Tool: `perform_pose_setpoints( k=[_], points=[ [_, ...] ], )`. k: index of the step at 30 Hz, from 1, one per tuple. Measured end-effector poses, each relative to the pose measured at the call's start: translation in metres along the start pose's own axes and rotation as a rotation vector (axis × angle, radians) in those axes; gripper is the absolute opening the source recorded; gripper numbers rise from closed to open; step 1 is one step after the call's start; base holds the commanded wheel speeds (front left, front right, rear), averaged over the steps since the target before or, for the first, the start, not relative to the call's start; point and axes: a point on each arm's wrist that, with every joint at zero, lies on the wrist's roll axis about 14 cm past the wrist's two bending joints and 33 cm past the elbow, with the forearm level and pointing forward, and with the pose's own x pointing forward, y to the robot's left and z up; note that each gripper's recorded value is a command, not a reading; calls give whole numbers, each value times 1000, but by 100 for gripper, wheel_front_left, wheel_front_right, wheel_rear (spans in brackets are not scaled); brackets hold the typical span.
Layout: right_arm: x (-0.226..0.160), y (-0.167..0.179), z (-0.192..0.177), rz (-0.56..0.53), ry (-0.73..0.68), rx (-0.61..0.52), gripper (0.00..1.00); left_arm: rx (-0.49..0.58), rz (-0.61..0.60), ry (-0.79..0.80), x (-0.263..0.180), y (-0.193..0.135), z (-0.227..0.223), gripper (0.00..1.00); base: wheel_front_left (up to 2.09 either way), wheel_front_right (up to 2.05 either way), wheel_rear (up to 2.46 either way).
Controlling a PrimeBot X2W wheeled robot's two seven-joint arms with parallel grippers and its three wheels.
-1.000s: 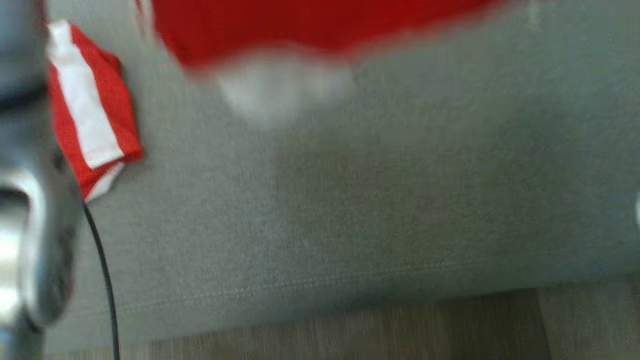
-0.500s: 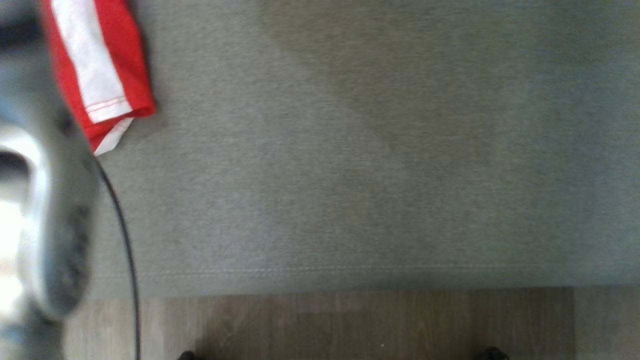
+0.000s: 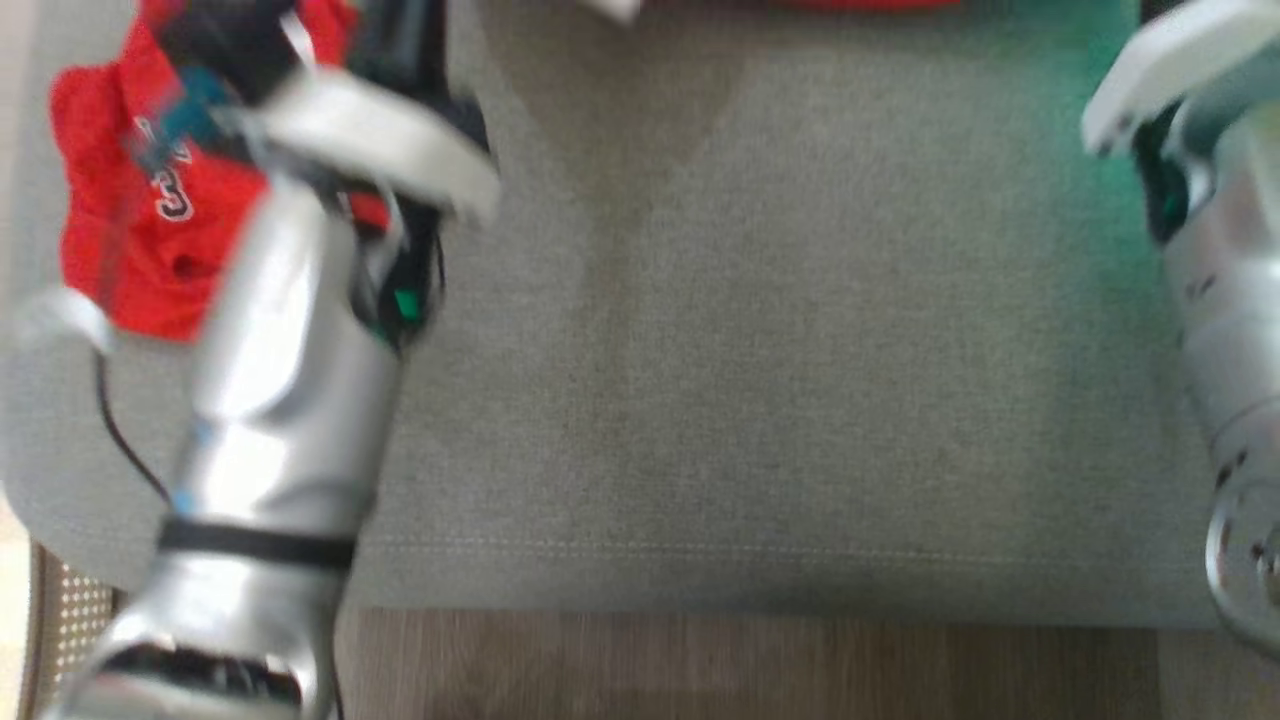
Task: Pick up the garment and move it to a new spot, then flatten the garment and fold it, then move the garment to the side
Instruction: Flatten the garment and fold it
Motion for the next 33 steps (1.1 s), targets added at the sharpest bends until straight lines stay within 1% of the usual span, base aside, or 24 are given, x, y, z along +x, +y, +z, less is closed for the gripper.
perform_pose_setpoints(
  k=[4,5,8,11,13,16,19,22,27,33],
  points=[
    [-26,3,-19,10,98,-7,0,33,3,109,-40,-6,-29,0,0,0,0],
    [-34,3,-24,12,124,-13,0,55,-3,145,-51,-7,-38,0,0,0,0],
    [-56,4,-38,25,191,-60,0,122,-9,213,-79,-5,-51,0,0,0,0],
    [-75,2,-44,31,222,-97,0,136,10,239,-101,-1,-54,0,0,0,0],
    [-89,-10,-42,22,234,-149,0,150,7,274,-120,-4,-62,0,0,0,0],
    [-102,-16,-41,21,239,-196,0,153,5,301,-138,-7,-68,0,0,0,0],
    [-115,-15,-50,38,268,-241,0,168,-7,338,-155,-8,-75,0,0,0,0],
    [-126,-16,-59,43,300,-250,0,181,-14,369,-169,-9,-81,0,0,0,0],
    [-141,-15,-65,61,342,-288,0,195,-56,483,-194,-17,-98,0,0,0,0],
    [-165,-10,-81,116,403,-346,0,139,-89,554,-223,-26,-102,0,0,0,0]
  ],
)
